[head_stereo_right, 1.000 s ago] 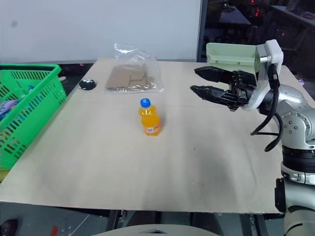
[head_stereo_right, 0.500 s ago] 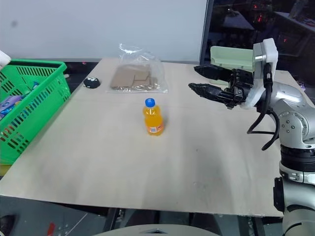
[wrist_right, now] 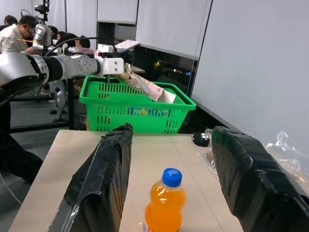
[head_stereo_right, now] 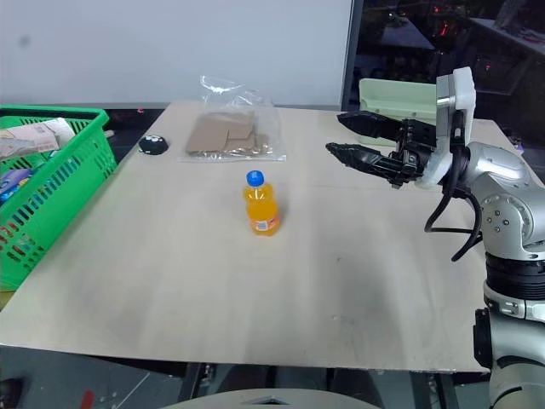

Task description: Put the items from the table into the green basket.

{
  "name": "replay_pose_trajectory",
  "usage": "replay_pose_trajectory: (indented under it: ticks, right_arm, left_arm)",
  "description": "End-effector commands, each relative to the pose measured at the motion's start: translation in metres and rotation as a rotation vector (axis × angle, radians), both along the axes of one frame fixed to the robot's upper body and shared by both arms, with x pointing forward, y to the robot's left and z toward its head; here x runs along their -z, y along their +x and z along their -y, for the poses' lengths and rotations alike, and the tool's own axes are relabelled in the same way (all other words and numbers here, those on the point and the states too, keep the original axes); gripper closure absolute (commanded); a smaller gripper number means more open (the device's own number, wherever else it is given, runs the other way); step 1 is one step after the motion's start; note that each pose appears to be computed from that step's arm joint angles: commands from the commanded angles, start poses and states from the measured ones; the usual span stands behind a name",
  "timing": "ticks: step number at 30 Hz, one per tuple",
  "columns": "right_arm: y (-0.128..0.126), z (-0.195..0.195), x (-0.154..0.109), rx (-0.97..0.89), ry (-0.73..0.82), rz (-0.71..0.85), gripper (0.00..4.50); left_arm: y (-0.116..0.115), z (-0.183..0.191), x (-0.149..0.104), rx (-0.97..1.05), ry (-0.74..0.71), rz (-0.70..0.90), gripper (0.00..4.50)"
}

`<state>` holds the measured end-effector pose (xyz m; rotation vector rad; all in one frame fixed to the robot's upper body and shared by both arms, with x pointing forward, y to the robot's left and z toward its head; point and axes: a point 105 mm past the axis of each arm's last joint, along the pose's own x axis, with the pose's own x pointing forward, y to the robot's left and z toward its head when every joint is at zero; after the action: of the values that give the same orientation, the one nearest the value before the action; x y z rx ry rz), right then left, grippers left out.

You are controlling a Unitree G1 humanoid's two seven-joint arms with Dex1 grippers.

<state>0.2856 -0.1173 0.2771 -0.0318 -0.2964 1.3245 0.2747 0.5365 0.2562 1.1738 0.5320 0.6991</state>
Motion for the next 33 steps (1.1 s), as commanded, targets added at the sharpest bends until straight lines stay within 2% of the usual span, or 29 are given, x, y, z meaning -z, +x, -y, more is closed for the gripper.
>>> replay_pose_trajectory:
  ticks: [1, 2, 5, 8, 11, 13, 16, 18, 22, 24, 25, 27, 28, 30, 33]
  right_arm:
    - [-0.007, 0.003, -0.013, 0.011, 0.005, 0.07, 1.72]
    - [-0.007, 0.003, -0.013, 0.011, 0.005, 0.069, 1.72]
    - [-0.006, 0.003, -0.013, 0.008, 0.005, 0.07, 1.72]
    - [-0.006, 0.003, -0.013, 0.007, 0.006, 0.071, 1.72]
    - [-0.006, 0.004, -0.013, 0.008, 0.003, 0.071, 1.72]
    - [-0.006, 0.004, -0.014, 0.009, 0.003, 0.071, 1.72]
    - [-0.006, 0.004, -0.014, 0.01, 0.001, 0.071, 1.72]
    - [-0.006, 0.005, -0.014, 0.011, -0.001, 0.071, 1.72]
    - [-0.006, 0.006, -0.014, 0.013, -0.001, 0.067, 1.72]
    - [-0.006, 0.008, -0.014, 0.019, -0.001, 0.066, 1.72]
    - [-0.006, 0.009, -0.014, 0.022, -0.001, 0.065, 1.72]
    - [-0.006, 0.012, -0.014, 0.037, -0.001, 0.062, 1.72]
    - [-0.006, 0.013, -0.013, 0.041, -0.003, 0.059, 1.72]
    - [-0.008, 0.016, -0.011, 0.039, -0.007, 0.041, 1.72]
    - [-0.011, 0.022, -0.004, 0.045, -0.013, -0.005, 1.72]
  left_arm:
    - [0.008, 0.005, -0.003, 0.033, -0.373, 0.346, 0.09]
    - [0.012, 0.008, 0.002, 0.049, -0.472, 0.402, 0.09]
    - [0.014, 0.011, 0.013, 0.048, -0.62, 0.481, 0.09]
    - [0.016, 0.013, 0.028, 0.005, -0.831, 0.616, 0.09]
    - [0.019, 0.016, 0.034, -0.014, -0.955, 0.713, 0.09]
    - [0.019, 0.016, 0.031, -0.009, -0.96, 0.736, 0.09]
    - [0.023, 0.017, 0.013, 0.036, -0.88, 0.761, 0.09]
    - [0.039, 0.033, -0.014, 0.206, -0.85, 0.789, 0.09]
    - [0.068, 0.081, -0.049, 0.555, -0.882, 0.759, 0.09]
    - [0.082, 0.138, -0.062, 0.898, -1.014, 0.661, 0.09]
    - [0.081, 0.167, -0.061, 1.057, -1.067, 0.563, 0.09]
    - [0.062, 0.221, -0.03, 1.269, -1.248, 0.237, 0.09]
    - [0.051, 0.239, -0.012, 1.315, -1.281, 0.099, 0.09]
    - [0.044, 0.258, 0.012, 1.307, -1.318, -0.021, 0.09]
    - [0.042, 0.287, 0.053, 1.287, -1.219, -0.215, 0.09]
